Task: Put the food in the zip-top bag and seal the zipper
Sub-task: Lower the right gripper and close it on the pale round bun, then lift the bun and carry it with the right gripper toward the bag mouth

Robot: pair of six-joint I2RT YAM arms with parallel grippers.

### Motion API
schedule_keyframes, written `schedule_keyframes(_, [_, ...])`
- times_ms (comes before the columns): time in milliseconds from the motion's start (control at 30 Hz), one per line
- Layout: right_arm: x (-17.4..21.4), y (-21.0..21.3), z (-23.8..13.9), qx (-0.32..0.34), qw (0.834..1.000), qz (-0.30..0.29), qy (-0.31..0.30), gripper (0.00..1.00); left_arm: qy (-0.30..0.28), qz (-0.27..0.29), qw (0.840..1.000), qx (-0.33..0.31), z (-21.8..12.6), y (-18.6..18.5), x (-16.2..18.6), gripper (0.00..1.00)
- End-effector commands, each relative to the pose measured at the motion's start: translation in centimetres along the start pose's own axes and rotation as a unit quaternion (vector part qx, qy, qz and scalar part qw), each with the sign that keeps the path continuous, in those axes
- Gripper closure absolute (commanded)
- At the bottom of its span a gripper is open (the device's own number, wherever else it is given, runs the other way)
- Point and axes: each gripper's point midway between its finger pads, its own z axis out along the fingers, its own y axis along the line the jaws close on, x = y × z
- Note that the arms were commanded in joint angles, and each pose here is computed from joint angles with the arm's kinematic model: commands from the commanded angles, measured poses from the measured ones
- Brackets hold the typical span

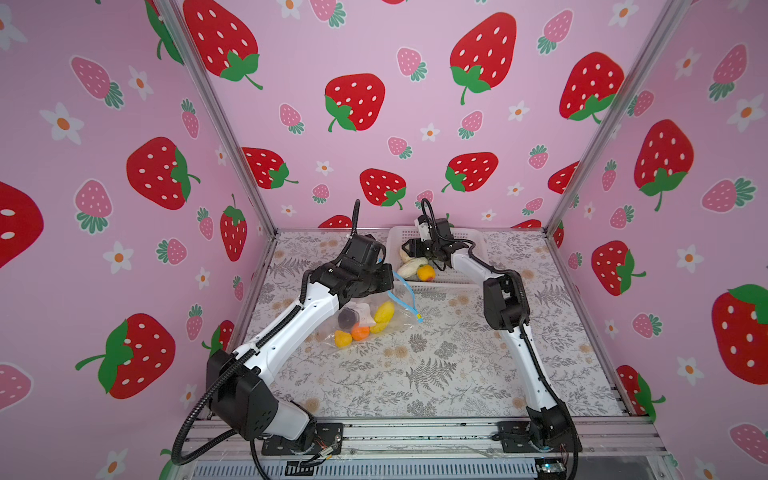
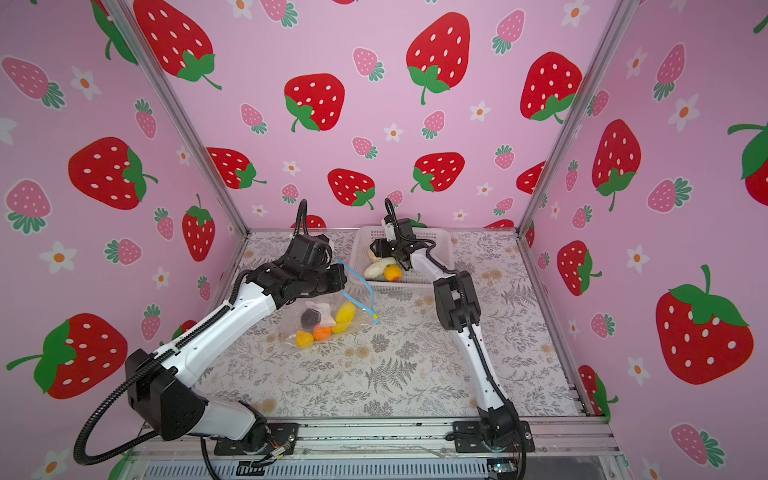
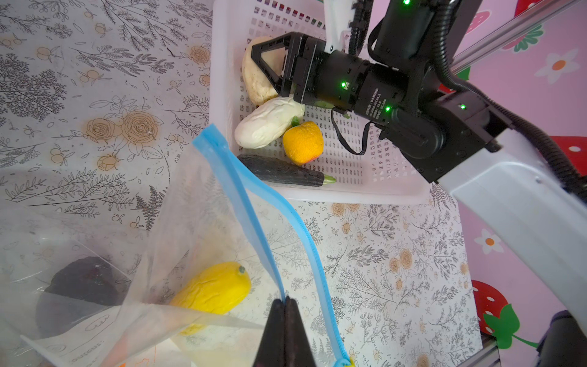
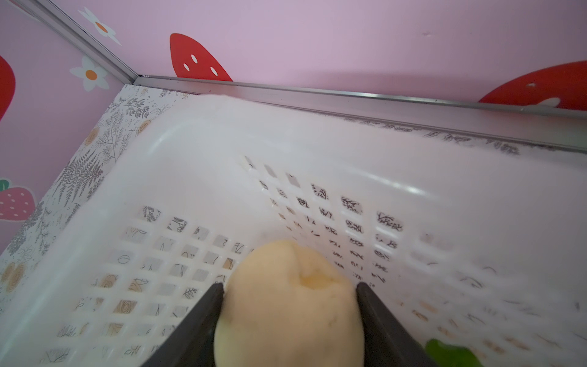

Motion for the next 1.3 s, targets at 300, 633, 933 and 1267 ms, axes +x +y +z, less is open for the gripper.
schedule_keyframes(300, [-4.8,2.0,-3.3,-0.005,0.999,-0.017,-0.045,0.38,0.002,-0.011,1.0,0.0,-0.3,0.3,0.3,1.0])
schedule_keyframes(633, [-6.6,2.9,-5.2,-0.006,0.998,-0.022,-0.06,0.38,0.001,-0.011,1.0,-0.002,-0.2,0.4,0.3,1.0])
schedule_keyframes(933, [-7.1,5.1,-8.4,-0.029,0.997,-0.029,-0.062,0.39,-0.001,-0.009,1.0,0.001,-0.4,0.2,0.2,1.0])
schedule_keyframes(1267, [-6.4,8.9,-14.9,-0.085,0.989,-0.068,-0.1,0.39,-0.003,-0.008,1.0,0.006,-0.6,-0.1,-0.1,1.0])
